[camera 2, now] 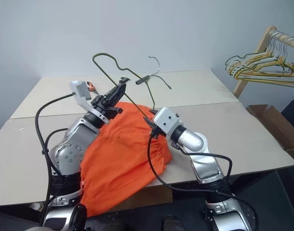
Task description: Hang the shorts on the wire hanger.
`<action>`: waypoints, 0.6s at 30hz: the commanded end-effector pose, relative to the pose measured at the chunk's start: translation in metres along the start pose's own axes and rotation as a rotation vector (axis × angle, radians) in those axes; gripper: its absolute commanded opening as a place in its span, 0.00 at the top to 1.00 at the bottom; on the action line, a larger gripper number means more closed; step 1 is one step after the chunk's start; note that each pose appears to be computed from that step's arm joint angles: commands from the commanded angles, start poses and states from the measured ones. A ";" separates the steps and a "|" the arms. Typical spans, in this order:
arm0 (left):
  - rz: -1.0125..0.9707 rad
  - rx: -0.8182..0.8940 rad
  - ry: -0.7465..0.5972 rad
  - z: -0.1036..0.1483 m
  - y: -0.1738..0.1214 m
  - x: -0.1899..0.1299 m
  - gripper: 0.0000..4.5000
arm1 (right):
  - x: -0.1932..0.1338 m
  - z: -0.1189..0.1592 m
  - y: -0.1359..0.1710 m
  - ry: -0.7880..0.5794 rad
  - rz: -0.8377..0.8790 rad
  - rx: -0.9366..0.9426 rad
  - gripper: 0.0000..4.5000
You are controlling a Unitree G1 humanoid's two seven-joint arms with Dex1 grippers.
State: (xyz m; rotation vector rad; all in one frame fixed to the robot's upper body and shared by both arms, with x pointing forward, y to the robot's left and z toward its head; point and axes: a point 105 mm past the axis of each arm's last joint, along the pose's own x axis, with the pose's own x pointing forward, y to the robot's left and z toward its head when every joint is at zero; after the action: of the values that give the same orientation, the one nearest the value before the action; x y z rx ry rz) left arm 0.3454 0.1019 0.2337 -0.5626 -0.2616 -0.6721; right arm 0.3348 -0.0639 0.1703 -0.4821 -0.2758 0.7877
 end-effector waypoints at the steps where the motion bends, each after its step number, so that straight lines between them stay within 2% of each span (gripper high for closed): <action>1: -0.075 0.070 -0.097 0.032 -0.005 -0.006 1.00 | -0.013 0.025 -0.014 -0.106 0.039 0.004 0.30; 3: -0.154 0.081 -0.111 0.047 -0.006 -0.016 1.00 | -0.024 0.030 -0.017 -0.114 0.129 0.073 0.13; 5: -0.255 0.082 -0.119 0.061 -0.012 -0.028 1.00 | -0.033 0.034 -0.023 -0.101 0.209 0.169 0.00; 7: -0.396 0.063 -0.127 0.074 -0.021 -0.045 1.00 | -0.042 0.035 -0.027 -0.066 0.327 0.323 0.00; 12: -0.710 0.017 -0.126 0.098 -0.036 -0.087 1.00 | -0.073 0.036 -0.017 0.023 0.702 0.512 0.00; 18: -0.805 -0.010 -0.092 0.093 -0.040 -0.090 1.00 | -0.065 0.046 -0.009 0.043 0.869 0.652 0.00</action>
State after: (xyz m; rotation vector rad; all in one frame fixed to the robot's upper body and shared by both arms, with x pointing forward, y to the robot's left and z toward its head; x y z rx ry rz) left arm 0.2499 0.1796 0.2861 -0.5025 -0.5643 -1.3871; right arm 0.2809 -0.1081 0.1991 0.0165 0.2808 1.5817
